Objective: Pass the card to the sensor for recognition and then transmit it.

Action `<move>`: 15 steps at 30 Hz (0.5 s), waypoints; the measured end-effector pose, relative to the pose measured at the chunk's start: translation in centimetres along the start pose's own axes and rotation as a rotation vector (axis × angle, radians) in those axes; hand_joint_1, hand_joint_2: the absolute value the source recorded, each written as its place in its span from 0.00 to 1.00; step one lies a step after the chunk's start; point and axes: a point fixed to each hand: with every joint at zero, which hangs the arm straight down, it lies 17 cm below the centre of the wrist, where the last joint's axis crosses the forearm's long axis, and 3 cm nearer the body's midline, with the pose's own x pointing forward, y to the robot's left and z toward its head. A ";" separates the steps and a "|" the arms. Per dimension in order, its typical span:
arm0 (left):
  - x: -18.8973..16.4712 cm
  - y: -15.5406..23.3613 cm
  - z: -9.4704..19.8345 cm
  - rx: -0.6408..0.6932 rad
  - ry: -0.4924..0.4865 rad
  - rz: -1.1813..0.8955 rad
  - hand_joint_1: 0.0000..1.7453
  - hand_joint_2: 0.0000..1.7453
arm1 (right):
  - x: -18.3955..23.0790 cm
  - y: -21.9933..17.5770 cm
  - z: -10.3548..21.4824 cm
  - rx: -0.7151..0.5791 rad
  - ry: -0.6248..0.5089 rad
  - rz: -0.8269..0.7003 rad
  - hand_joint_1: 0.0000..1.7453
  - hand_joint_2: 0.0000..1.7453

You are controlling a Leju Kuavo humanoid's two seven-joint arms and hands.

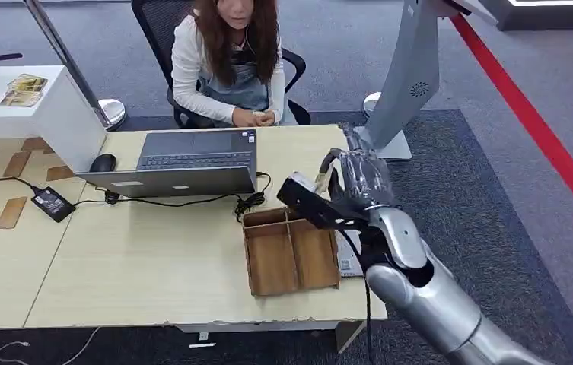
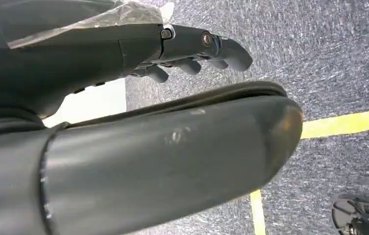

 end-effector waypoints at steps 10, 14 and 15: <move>0.2 0.1 0.0 0.003 -0.011 0.005 0.00 0.00 | 3.0 -7.2 1.1 -0.145 -0.090 -0.115 0.66 1.00; 0.3 0.1 0.0 0.004 -0.017 -0.006 0.00 0.00 | 3.7 -8.1 1.3 -0.166 -0.118 -0.171 0.63 1.00; 0.4 0.1 0.0 0.005 -0.021 -0.012 0.00 0.00 | 3.9 -8.3 1.3 -0.176 -0.128 -0.200 0.65 1.00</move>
